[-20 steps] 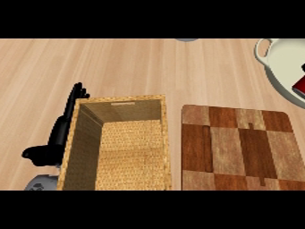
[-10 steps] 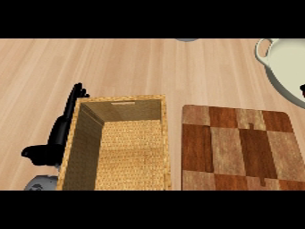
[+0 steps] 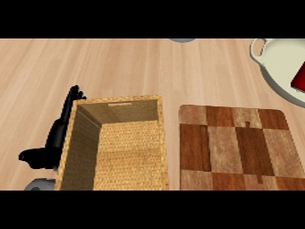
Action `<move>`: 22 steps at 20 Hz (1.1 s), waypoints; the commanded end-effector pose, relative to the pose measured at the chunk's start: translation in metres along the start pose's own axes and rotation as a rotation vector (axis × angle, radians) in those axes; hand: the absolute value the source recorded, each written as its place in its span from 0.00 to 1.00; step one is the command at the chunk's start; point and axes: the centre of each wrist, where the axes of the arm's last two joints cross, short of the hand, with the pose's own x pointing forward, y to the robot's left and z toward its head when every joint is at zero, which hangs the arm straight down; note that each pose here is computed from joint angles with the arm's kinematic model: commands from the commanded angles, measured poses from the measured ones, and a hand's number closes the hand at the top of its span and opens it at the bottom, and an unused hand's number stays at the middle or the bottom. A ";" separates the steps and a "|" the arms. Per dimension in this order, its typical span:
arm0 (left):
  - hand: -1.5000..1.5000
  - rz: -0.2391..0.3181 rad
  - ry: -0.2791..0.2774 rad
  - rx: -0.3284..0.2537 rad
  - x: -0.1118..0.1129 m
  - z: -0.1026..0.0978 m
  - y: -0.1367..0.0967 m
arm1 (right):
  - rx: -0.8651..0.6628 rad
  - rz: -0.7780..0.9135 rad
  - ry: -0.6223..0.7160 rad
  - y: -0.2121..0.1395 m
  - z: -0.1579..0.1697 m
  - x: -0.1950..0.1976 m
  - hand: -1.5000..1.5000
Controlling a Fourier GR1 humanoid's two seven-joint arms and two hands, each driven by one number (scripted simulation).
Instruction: Pick the can from the cutting board and place it in the pot
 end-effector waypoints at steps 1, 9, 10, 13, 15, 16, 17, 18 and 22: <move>0.50 -0.010 0.012 0.023 -0.007 0.010 -0.002 | -0.079 -0.148 0.021 -0.017 -0.017 -0.028 0.00; 0.50 -0.005 0.015 0.007 -0.001 -0.002 0.008 | -0.137 -0.265 -0.035 -0.047 -0.043 -0.071 0.00; 0.50 -0.002 0.005 0.018 -0.001 0.009 0.015 | -0.129 -0.269 -0.034 -0.050 -0.046 -0.079 0.00; 0.50 -0.005 -0.007 0.003 -0.001 0.002 0.006 | -0.138 -0.265 -0.061 -0.044 -0.040 -0.090 0.00; 0.50 -0.028 0.035 0.020 -0.001 0.008 0.012 | -0.121 -0.265 -0.073 -0.049 -0.042 -0.101 0.00; 0.50 -0.003 0.010 0.030 0.004 0.012 0.001 | -0.138 -0.265 -0.056 -0.067 -0.057 -0.107 0.00; 0.50 -0.016 0.025 0.011 0.002 0.008 0.006 | -0.142 -0.263 -0.063 -0.053 -0.041 -0.120 0.00; 0.50 0.007 0.022 0.013 0.003 0.003 0.013 | -0.128 -0.273 -0.049 -0.067 -0.052 -0.129 0.00; 0.50 -0.004 0.020 0.022 -0.006 0.008 0.013 | -0.146 -0.262 -0.055 -0.072 -0.056 -0.128 0.00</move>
